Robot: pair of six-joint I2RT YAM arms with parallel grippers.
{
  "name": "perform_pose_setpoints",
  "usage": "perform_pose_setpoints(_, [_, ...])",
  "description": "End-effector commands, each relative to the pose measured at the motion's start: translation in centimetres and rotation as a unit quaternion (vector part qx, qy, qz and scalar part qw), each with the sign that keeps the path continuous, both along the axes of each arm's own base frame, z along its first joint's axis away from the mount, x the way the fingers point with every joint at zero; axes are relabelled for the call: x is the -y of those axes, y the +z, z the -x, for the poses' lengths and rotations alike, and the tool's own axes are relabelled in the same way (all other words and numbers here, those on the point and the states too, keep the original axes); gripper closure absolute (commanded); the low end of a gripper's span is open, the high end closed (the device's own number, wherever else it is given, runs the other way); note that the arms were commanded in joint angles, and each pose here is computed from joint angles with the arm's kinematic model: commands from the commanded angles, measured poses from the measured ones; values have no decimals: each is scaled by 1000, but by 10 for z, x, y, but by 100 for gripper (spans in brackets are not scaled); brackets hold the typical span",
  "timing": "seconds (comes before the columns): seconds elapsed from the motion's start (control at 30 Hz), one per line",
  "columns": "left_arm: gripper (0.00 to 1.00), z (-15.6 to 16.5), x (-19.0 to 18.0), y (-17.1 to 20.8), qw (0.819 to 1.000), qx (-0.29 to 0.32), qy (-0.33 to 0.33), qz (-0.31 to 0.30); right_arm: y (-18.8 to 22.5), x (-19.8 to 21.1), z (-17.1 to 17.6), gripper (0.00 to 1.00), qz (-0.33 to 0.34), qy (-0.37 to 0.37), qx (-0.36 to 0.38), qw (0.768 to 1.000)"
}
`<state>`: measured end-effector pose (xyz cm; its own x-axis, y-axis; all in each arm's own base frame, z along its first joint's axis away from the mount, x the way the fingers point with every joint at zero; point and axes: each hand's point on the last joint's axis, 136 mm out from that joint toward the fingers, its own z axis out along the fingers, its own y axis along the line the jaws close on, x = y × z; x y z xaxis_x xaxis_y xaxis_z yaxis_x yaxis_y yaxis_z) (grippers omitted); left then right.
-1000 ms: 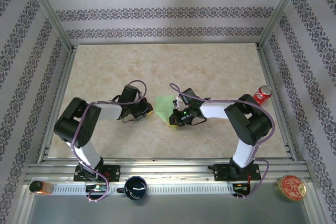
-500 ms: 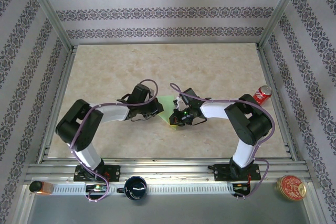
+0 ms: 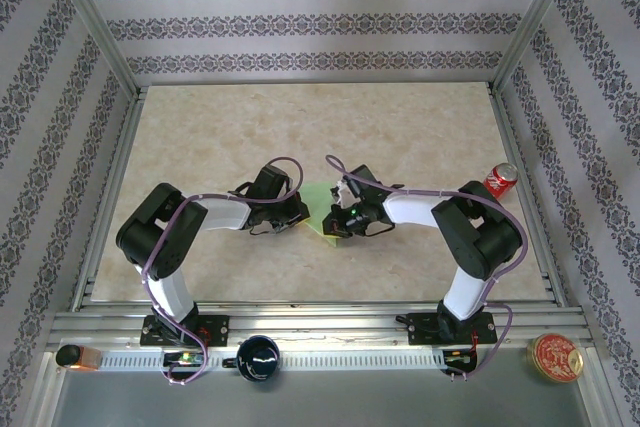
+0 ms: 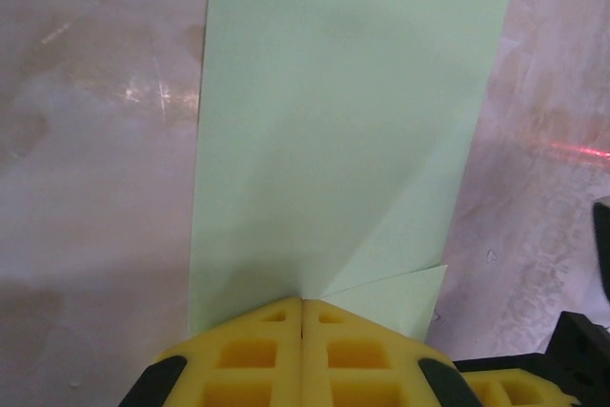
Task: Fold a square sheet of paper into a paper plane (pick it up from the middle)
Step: Third fold the triangle at the center of the table.
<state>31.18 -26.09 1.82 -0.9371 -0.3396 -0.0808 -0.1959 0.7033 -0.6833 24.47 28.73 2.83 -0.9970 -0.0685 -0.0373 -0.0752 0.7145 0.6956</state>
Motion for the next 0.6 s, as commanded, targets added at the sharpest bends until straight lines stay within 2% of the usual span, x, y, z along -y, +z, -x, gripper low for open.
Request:
perform_pose_setpoints(0.0, [100, 17, -17, -23, 998, -27, -2, -47, 15, -18, -11, 97, -24, 4, 9, 1000])
perform_pose_setpoints(0.3, [100, 18, -16, -25, 999, -29, -4, -43, -7, -28, -13, 97, -6, 8, -7, 1000])
perform_pose_setpoints(0.47, [100, 20, -17, -28, 999, -33, 0, -42, -25, -4, 1, 97, 36, -1, -22, 999])
perform_pose_setpoints(0.57, [100, 21, -15, -30, 999, -39, 4, -30, -17, 0, 7, 96, 20, 1, -21, 1000])
